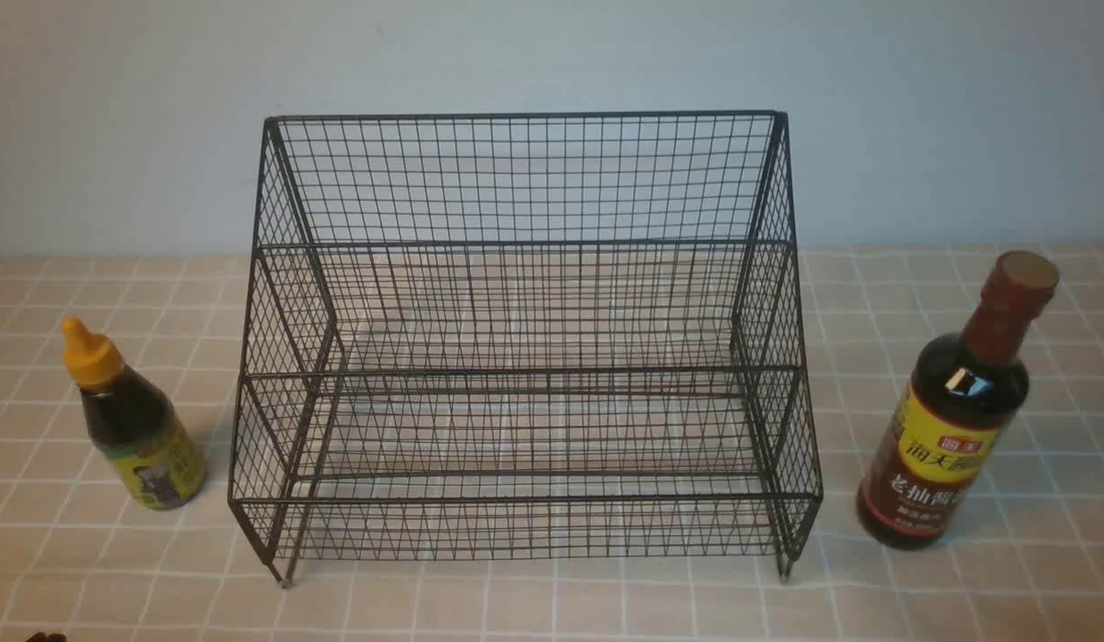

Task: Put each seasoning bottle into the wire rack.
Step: Use the right arm to grab the condiment bottle closest to it

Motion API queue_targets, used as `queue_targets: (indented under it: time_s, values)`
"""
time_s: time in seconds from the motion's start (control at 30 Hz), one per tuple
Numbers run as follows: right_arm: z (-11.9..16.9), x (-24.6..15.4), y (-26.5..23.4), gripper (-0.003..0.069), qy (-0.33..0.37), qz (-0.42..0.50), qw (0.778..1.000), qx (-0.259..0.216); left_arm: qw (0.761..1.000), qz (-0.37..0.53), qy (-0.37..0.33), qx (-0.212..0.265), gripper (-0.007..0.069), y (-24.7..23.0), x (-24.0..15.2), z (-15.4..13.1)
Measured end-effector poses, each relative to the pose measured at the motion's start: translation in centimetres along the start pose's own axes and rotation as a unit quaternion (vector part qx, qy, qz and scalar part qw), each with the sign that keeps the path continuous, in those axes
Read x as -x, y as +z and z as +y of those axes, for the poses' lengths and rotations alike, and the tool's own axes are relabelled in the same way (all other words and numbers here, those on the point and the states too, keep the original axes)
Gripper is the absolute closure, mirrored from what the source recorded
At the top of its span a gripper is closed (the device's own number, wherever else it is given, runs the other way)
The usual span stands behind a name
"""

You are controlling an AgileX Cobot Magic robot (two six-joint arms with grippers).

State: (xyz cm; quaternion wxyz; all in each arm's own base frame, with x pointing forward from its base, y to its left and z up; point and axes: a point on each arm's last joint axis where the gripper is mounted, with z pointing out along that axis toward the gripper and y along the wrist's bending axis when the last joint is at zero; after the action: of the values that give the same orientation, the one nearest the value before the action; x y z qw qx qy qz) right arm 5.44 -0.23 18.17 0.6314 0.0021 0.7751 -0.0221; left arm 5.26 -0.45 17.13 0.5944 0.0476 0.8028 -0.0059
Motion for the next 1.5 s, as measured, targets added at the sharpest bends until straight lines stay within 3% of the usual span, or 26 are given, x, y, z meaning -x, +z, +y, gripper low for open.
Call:
queue_targets:
  time_s: [0.83, 1.0, 1.23, 1.5]
  values:
    - [0.0, 0.1, 0.0, 0.0673, 0.009, -0.008, 1.000, 0.002, 1.000, 0.000, 0.000, 0.000, 0.0632, 0.0, 0.0, 0.0]
    - [0.1, 1.8, -0.1, 0.0673, 0.126, -0.107, 0.986, 0.019, 1.000, 0.000, 0.000, 0.000, 0.0632, 0.0, 0.0, 0.0]
    - [-0.1, 2.5, -0.3, 0.0673, 0.248, -0.148, 0.957, 0.030, 1.000, 0.000, 0.000, 0.000, 0.0632, 0.0, 0.0, 0.0]
    - [-0.7, 3.4, -0.7, 0.0673, 0.278, -0.204, 0.938, 0.019, 1.000, 0.000, 0.000, 0.000, 0.0632, 0.0, 0.0, 0.0]
